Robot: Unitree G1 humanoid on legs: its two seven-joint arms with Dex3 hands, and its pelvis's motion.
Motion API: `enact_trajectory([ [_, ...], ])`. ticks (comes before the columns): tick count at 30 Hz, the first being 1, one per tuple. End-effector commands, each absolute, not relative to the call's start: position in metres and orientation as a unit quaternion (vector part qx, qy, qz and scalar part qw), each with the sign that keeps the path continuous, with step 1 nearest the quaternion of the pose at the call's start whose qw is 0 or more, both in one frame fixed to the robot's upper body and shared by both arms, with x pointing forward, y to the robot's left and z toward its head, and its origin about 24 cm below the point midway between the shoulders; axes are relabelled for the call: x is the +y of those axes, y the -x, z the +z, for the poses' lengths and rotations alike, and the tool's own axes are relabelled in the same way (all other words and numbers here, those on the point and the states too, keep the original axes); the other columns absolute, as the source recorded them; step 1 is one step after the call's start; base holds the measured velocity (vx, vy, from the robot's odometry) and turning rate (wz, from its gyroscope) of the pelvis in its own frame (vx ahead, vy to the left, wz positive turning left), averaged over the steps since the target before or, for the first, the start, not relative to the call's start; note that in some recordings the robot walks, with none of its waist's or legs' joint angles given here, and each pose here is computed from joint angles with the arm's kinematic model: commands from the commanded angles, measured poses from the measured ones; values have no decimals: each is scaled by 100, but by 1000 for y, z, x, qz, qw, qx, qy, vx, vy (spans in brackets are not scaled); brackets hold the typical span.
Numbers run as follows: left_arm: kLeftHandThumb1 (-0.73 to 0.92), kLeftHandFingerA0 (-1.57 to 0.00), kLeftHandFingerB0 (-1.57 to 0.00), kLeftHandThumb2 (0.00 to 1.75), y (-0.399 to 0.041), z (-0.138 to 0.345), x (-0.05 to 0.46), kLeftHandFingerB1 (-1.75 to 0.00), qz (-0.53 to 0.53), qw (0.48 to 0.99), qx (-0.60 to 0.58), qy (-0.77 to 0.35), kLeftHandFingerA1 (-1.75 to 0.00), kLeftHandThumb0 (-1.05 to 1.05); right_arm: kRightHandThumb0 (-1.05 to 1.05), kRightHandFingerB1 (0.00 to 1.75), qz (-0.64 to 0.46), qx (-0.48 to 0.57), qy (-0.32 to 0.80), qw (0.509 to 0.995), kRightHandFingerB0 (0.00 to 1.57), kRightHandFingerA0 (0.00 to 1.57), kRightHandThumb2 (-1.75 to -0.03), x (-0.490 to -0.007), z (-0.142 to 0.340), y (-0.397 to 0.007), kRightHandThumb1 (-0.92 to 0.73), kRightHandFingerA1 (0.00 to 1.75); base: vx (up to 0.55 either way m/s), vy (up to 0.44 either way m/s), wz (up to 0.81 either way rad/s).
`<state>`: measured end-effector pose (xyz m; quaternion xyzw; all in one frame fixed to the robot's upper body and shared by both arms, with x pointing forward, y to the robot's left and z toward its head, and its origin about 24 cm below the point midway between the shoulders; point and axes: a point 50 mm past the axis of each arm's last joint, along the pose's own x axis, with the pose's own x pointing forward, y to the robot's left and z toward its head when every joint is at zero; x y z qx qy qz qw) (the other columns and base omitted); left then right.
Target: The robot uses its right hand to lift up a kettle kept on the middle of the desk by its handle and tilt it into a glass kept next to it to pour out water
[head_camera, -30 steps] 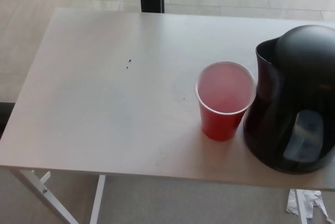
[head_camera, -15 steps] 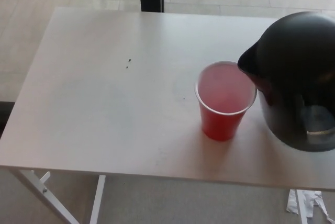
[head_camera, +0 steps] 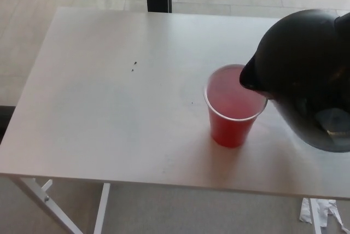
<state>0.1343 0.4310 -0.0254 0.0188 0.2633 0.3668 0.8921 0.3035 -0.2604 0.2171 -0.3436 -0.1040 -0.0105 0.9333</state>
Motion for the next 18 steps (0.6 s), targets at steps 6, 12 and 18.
enact_trajectory([
  [6,63,-90,-70,60,-138,-13,440,-52,368,894,251,-35,-59,-76,-9,147,29,-120,405,906,81,95,-125,-249,231,-303,-42,171,0,0,0],
  [12,63,-88,-70,60,-139,-12,440,-53,369,894,252,-35,-57,-74,-14,163,42,-105,437,892,81,90,-126,-242,238,-307,-39,175,0,0,0],
  [18,49,-88,-63,96,-143,-11,439,-62,364,897,247,-38,-69,-75,-15,127,29,-70,492,867,77,96,-88,-233,250,-315,-56,175,0,0,0],
])
